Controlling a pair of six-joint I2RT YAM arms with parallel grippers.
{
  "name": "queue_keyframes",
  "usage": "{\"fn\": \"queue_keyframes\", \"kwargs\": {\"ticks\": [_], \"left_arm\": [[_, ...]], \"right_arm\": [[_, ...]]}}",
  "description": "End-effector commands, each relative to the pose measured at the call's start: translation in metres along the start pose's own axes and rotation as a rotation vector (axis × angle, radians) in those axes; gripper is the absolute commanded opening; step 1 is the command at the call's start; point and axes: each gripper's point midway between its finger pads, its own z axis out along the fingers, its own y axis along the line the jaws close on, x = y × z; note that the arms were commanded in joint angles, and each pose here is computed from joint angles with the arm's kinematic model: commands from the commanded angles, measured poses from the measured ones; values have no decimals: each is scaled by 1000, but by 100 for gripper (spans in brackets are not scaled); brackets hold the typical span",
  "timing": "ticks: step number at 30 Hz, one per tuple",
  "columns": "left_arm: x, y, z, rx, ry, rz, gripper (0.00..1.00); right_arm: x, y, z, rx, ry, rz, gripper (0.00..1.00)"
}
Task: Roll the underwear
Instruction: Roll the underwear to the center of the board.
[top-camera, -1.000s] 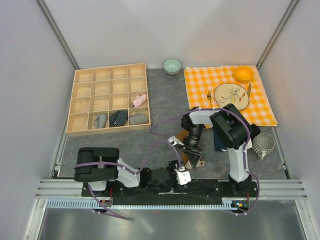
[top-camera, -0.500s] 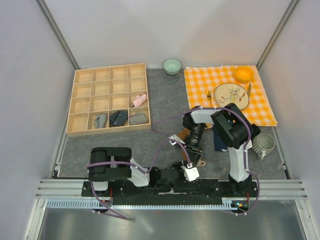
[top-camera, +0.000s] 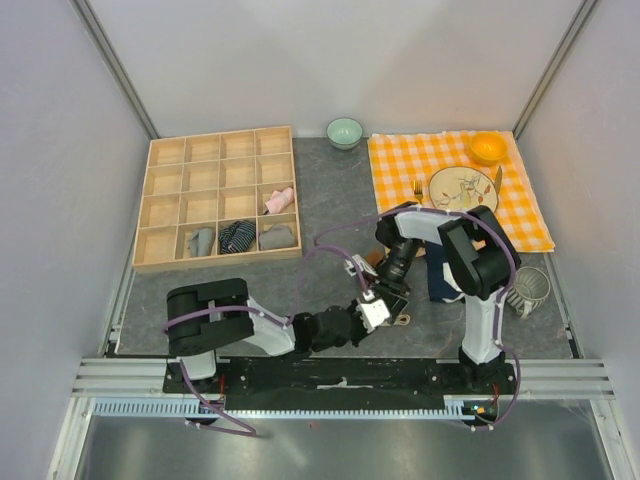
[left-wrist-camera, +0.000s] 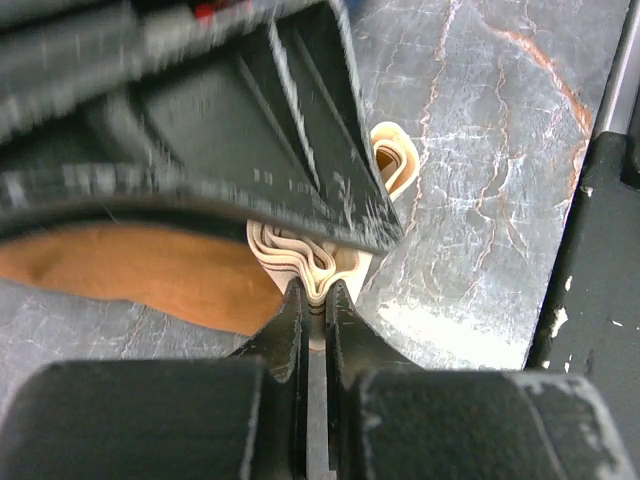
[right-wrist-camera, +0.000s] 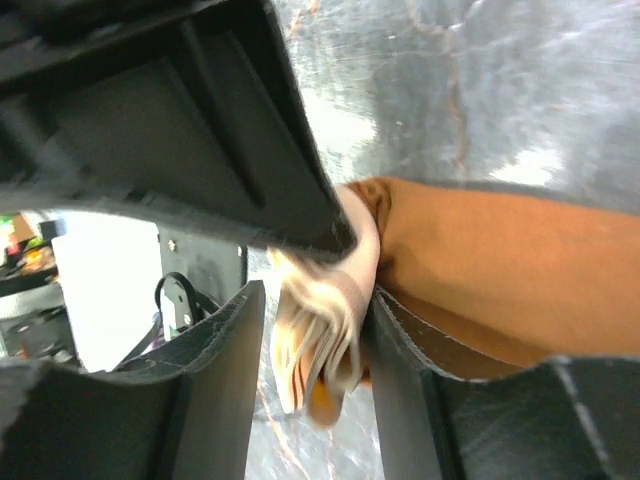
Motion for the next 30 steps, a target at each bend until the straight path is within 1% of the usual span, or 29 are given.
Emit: {"fn": "queue_keyframes", "kwargs": {"ticks": [1,4,8,10,11,12,13,14,15,16,17,19,20,22,23,24,25,26,27,28,29,30], "left_arm": [[19,-11,-12,139,81,-228,2],[19,-15,-14,198,96,-303,2],[19,-11,-15,234,98,-392,2],[23,-4,-16,250,118,-499,2],[24,-2,-16,255,133,-578,2],[23,0,-15,267,141,-623,2],[29,7,-15,284,165,-681,2],[30,7,-15,295,187,-759,2],[27,10,-11,307,194,-799,2],[29,14,-11,326,210,-843,2],[36,12,-9,328,249,-901,2],[34,16,-5,342,266,-954,2],[35,17,-1,336,278,-993,2],[36,21,1,331,290,-1029,2],[37,22,3,320,299,-1054,2],[38,25,5,312,305,-1065,2],[40,26,6,300,321,-1077,2],[38,28,9,292,325,-1079,2],[39,29,10,288,335,-1082,2],[42,29,10,275,359,-1092,2],[39,31,13,274,357,-1090,2],[39,32,14,270,359,-1093,2]], "right_arm": [[-31,-7,-43,155,-111,-151,53],[-32,-10,-63,227,-120,-171,54],[-32,-12,-89,308,-144,-192,54],[-32,-3,-98,347,-147,-239,52],[-30,1,-99,362,-141,-277,52],[-30,4,-99,373,-131,-367,52],[-26,17,-94,382,-136,-444,52],[-25,24,-90,384,-138,-511,52],[-23,28,-87,395,-129,-631,53],[-19,40,-76,395,-152,-685,57],[-16,44,-70,395,-152,-726,59],[-10,49,-57,417,-143,-810,60],[-13,44,-54,446,-128,-850,60],[-9,43,-45,471,-116,-851,60],[-8,40,-41,482,-87,-866,60],[-13,32,-43,530,-77,-899,60],[-9,30,-37,543,-65,-901,60],[-9,28,-33,554,-49,-903,60],[-12,19,-36,605,-19,-925,61],[-8,15,-32,617,-2,-922,62],[-9,13,-29,628,7,-913,62],[-11,5,-34,671,25,-922,62]]}}
